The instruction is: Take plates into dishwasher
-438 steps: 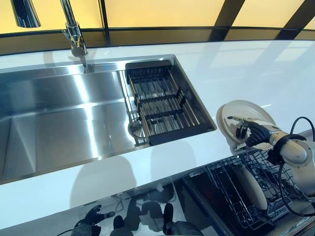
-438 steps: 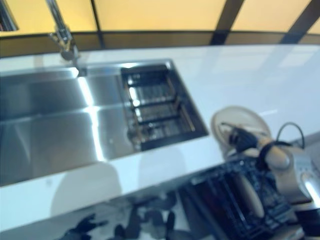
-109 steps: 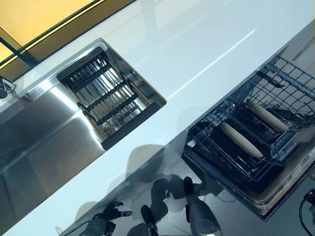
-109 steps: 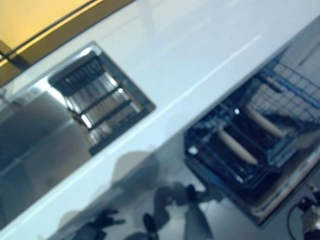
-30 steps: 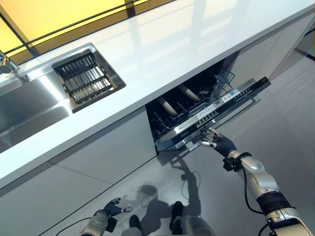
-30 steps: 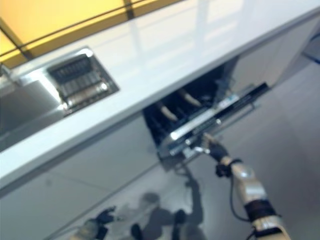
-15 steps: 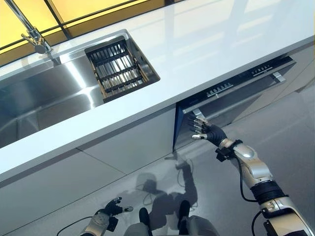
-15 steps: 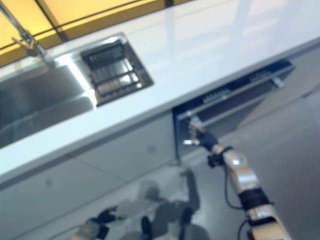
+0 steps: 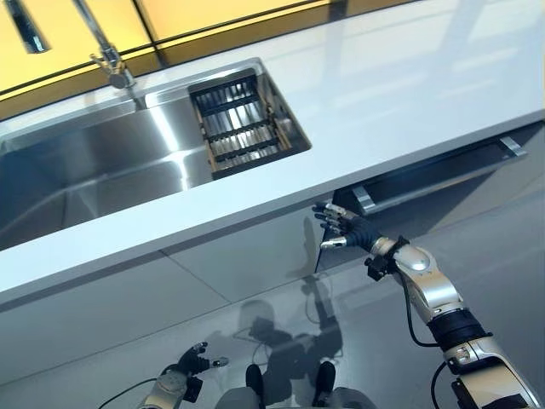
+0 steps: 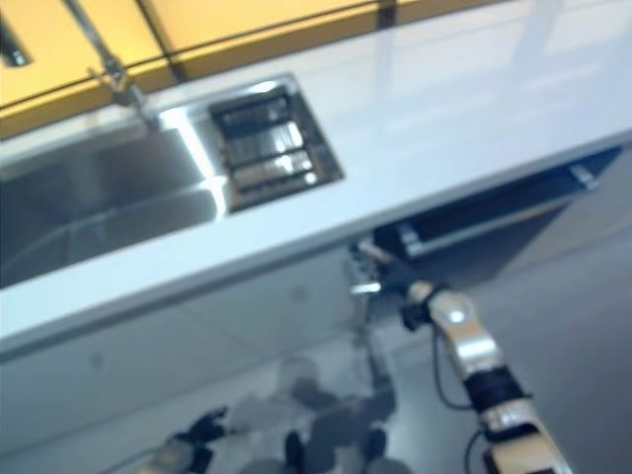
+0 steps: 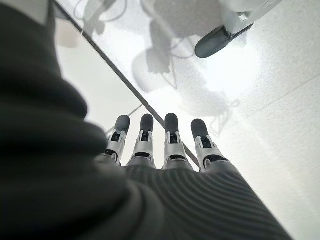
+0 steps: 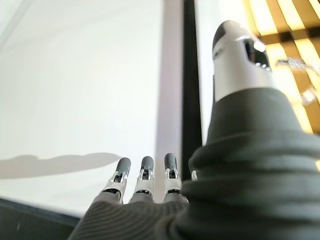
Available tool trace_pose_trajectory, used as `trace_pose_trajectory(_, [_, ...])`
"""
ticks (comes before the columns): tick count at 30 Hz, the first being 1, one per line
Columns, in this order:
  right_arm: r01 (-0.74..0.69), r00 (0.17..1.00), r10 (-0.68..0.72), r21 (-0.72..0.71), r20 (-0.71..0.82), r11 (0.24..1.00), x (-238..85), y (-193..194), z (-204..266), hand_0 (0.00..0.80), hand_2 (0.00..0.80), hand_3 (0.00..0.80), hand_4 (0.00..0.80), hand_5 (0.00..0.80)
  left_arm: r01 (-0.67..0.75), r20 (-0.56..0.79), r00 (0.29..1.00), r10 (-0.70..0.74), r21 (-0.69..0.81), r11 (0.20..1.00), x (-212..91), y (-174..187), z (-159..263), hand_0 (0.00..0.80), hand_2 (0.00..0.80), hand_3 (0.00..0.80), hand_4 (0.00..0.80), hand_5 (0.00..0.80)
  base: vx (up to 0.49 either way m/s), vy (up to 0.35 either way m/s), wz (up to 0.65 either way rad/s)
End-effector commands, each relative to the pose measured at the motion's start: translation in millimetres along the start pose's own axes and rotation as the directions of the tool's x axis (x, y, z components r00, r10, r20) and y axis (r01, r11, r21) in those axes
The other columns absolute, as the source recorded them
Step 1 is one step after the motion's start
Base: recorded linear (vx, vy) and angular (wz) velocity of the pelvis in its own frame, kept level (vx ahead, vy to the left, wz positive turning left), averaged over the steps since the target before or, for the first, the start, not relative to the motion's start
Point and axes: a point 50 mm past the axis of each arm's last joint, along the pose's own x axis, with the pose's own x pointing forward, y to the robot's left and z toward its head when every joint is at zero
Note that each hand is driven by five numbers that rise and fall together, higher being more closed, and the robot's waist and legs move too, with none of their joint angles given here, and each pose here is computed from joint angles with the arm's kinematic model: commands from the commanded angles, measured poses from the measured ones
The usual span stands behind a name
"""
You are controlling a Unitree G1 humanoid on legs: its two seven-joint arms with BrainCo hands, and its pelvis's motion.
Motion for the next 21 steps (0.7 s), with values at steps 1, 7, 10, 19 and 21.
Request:
trace_pose_trajectory(1, [-0.012,0.983,0.016,0.020,-0.183,1.000,-3,20,-41,0.000,0.000,0.000,0.000,0.000,-0.037,-0.050,0.998,0.036,-0.018,0.999,-4,12,-18,0.000,0.000,0.000,0.000,0.000,0.029,0.095,0.38])
trace_pose_trajectory(7, [0.091,0.819,-0.051,0.042,-0.572,0.995,-51,41,-137,0.000,0.000,0.000,0.000,0.000,-0.021,-0.055,0.998,0.019,-0.037,0.999,-5,7,-23,0.000,0.000,0.000,0.000,0.000,0.020,0.081,0.21])
trace_pose_trajectory(10, [0.149,0.715,-0.068,0.056,-0.696,0.987,-73,51,-168,0.000,0.000,0.000,0.000,0.000,-0.004,-0.052,0.999,0.003,-0.018,1.000,-4,4,-21,0.000,0.000,0.000,0.000,0.000,0.006,0.070,0.29])
trace_pose_trajectory(19, [0.324,0.493,-0.057,0.122,-0.868,0.938,-118,97,-216,0.000,0.000,0.000,0.000,0.000,0.024,-0.086,0.996,-0.023,0.015,1.000,-2,-2,-24,0.000,0.000,0.000,0.000,0.000,0.023,0.068,0.19])
trace_pose_trajectory(21, [0.318,0.463,-0.043,0.121,-0.885,0.940,-124,106,-221,0.000,0.000,0.000,0.000,0.000,0.024,-0.095,0.995,-0.021,0.024,0.999,-2,-3,-25,0.000,0.000,0.000,0.000,0.000,0.033,0.057,0.04])
